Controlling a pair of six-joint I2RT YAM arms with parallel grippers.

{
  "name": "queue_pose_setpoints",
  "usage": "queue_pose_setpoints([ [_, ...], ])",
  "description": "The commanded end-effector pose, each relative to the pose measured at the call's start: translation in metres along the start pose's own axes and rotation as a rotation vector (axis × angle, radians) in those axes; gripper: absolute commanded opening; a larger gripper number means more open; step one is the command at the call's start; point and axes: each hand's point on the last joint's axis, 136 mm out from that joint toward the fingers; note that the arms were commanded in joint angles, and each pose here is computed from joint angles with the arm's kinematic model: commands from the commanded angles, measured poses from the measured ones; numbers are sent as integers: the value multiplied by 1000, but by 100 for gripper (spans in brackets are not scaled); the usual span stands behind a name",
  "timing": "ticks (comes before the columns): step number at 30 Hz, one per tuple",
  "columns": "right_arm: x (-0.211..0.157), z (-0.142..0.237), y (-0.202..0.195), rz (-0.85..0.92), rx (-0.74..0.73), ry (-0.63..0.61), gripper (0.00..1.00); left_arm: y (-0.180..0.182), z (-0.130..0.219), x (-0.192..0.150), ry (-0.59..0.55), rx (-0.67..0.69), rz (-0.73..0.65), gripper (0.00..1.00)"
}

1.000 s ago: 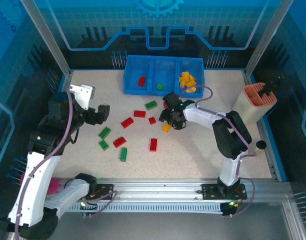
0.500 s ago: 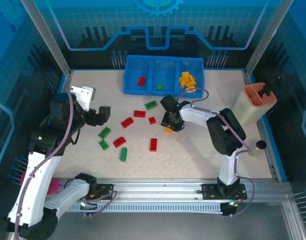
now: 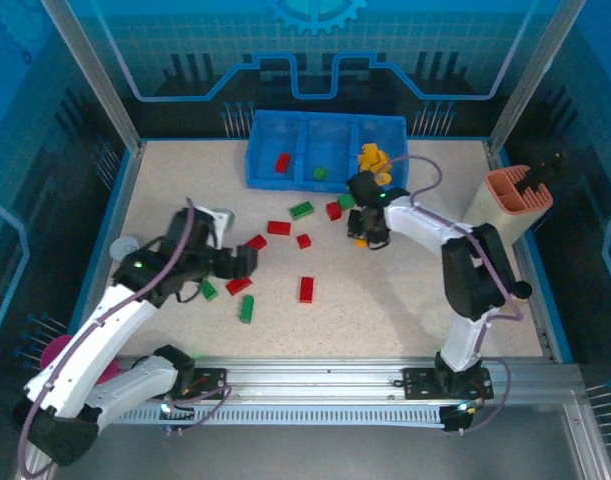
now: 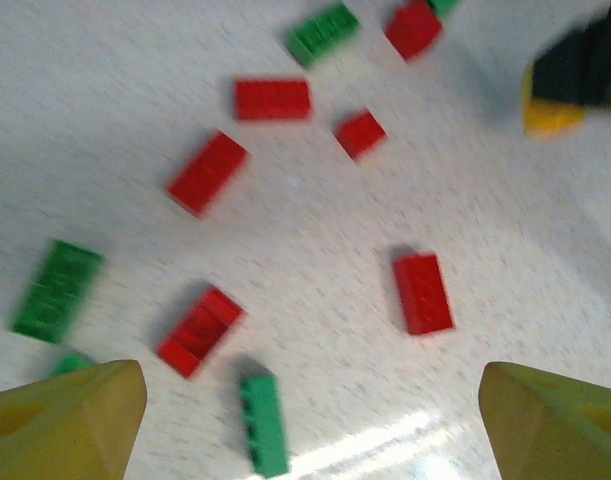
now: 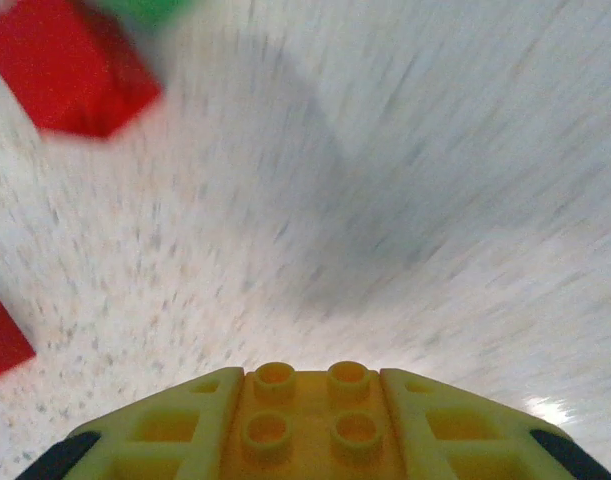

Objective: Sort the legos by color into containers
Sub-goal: Pick up the lego from the center of the table, then place the lego in the container.

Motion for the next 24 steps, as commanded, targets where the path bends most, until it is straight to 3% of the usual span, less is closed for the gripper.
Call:
queue_pose_setpoints([
  [1, 67, 43, 0, 169, 11, -184, 24, -21, -31, -17, 71, -1, 85, 87],
  [9, 156, 38, 17, 322, -19, -394, 25, -79, -99, -39, 176, 16, 91, 85],
  [18, 196, -22, 13, 295, -25, -395, 27, -102, -150, -40, 324, 170, -72, 84],
  [24, 210, -45, 17, 314, 3, -389, 30, -105, -176, -47, 392, 218, -101, 83],
])
Point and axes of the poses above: each hand's point on the last joint's axis, 136 mm out from that joint toward the fingers, its own z axis back along the fingers, its own y axis along the line the jaws close on, x = y × z, and after that the axes turned 9 degrees about -z, right-handed
